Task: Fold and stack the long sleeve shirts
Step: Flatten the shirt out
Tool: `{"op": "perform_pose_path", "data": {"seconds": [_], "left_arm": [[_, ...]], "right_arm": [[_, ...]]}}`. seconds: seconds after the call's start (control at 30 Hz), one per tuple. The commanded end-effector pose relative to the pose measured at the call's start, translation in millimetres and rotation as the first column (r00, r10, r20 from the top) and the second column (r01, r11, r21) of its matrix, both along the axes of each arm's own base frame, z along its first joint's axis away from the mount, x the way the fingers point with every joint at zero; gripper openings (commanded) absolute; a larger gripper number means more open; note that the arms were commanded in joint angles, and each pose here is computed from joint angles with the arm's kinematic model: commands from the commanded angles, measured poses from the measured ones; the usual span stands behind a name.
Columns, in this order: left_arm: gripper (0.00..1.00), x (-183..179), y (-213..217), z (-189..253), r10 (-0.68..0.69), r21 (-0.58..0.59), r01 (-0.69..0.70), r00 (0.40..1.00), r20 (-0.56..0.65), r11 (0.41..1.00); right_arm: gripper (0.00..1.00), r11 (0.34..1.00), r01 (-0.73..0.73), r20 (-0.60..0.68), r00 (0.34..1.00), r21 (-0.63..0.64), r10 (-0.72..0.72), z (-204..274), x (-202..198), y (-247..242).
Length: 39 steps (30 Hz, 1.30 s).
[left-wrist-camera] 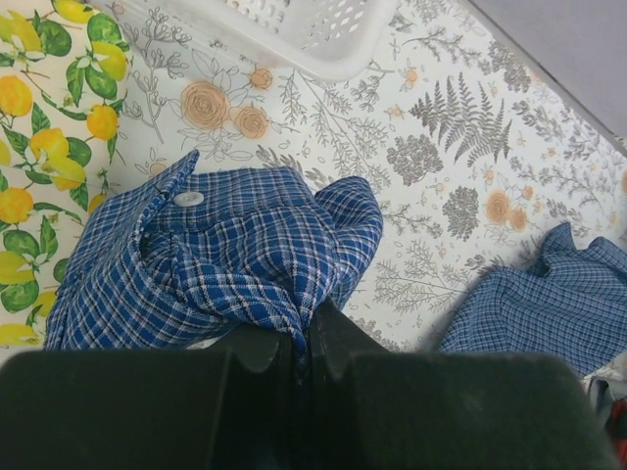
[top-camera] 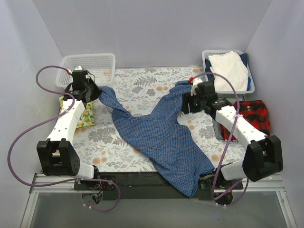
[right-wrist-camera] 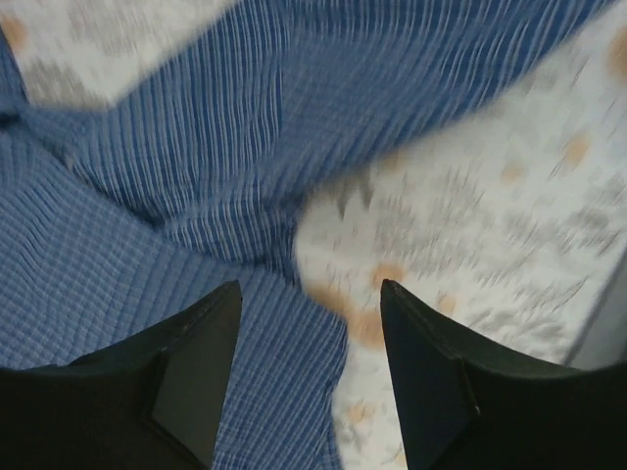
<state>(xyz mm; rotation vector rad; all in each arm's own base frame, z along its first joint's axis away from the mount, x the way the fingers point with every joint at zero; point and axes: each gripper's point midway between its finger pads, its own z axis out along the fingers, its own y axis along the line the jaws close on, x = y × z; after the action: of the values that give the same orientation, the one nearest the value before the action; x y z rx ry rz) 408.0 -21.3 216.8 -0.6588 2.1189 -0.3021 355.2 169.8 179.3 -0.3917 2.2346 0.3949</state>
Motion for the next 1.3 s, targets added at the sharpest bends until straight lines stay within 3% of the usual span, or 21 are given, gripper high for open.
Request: {"op": "perform_pose_path", "data": {"seconds": [0.0, 0.1, 0.2, 0.47, 0.63, 0.73, 0.77, 0.87, 1.03, 1.13, 1.27], "left_arm": [[0.0, 7, 6, 0, 0.009, 0.02, -0.009, 1.0, 0.0, 1.0], [0.0, 10, 5, -2, 0.003, 0.017, -0.003, 1.0, -0.006, 1.0], [0.0, 13, 4, -6, -0.003, 0.016, 0.004, 1.0, -0.017, 1.0], [0.0, 18, 2, -8, -0.004, 0.006, 0.004, 1.0, -0.023, 1.0], [0.0, 20, 5, -2, 0.003, 0.019, -0.002, 1.0, -0.014, 1.0], [0.0, 20, 7, 5, 0.01, 0.03, -0.01, 1.0, -0.002, 1.0], [0.0, 20, 8, 8, 0.013, 0.033, -0.013, 1.0, 0.003, 0.999], [0.0, 22, 8, 15, 0.013, 0.035, -0.013, 1.0, 0.015, 0.999], [0.0, 25, 12, 30, 0.027, 0.051, -0.029, 0.999, 0.038, 0.998], [0.0, 28, 18, 49, 0.046, 0.077, -0.052, 0.996, 0.07, 0.996], [0.0, 37, 48, 102, 0.1, 0.083, -0.115, 0.98, 0.172, 0.99]], "right_arm": [[0.63, 1.0, -0.028, -0.26, 0.965, 0.007, 0.029, -71, -73, -10], [0.61, 0.999, -0.048, -0.349, 0.936, 0.017, 0.051, -101, -101, -13], [0.61, 0.999, -0.044, -0.381, 0.924, 0.002, 0.041, -119, -103, -14], [0.59, 0.999, -0.025, -0.424, 0.906, -0.043, 0.004, -149, -79, -11], [0.5, 0.997, 0.011, -0.424, 0.905, -0.071, -0.04, -152, -67, -12], [0.39, 0.995, 0.052, -0.363, 0.929, -0.086, -0.08, -136, -55, -17], [0.21, 0.995, 0.058, -0.339, 0.937, -0.085, -0.083, -128, -52, -17], [0.01, 0.993, 0.074, -0.312, 0.945, -0.095, -0.1, -115, -46, -20], [0.01, 0.981, 0.13, -0.245, 0.956, -0.142, -0.162, -90, -36, -33], [0.01, 0.96, 0.21, -0.143, 0.961, -0.183, -0.237, -63, -27, -51], [0.01, 0.921, 0.341, 0.067, 0.94, -0.188, -0.334, 8, -8, -76]]}}
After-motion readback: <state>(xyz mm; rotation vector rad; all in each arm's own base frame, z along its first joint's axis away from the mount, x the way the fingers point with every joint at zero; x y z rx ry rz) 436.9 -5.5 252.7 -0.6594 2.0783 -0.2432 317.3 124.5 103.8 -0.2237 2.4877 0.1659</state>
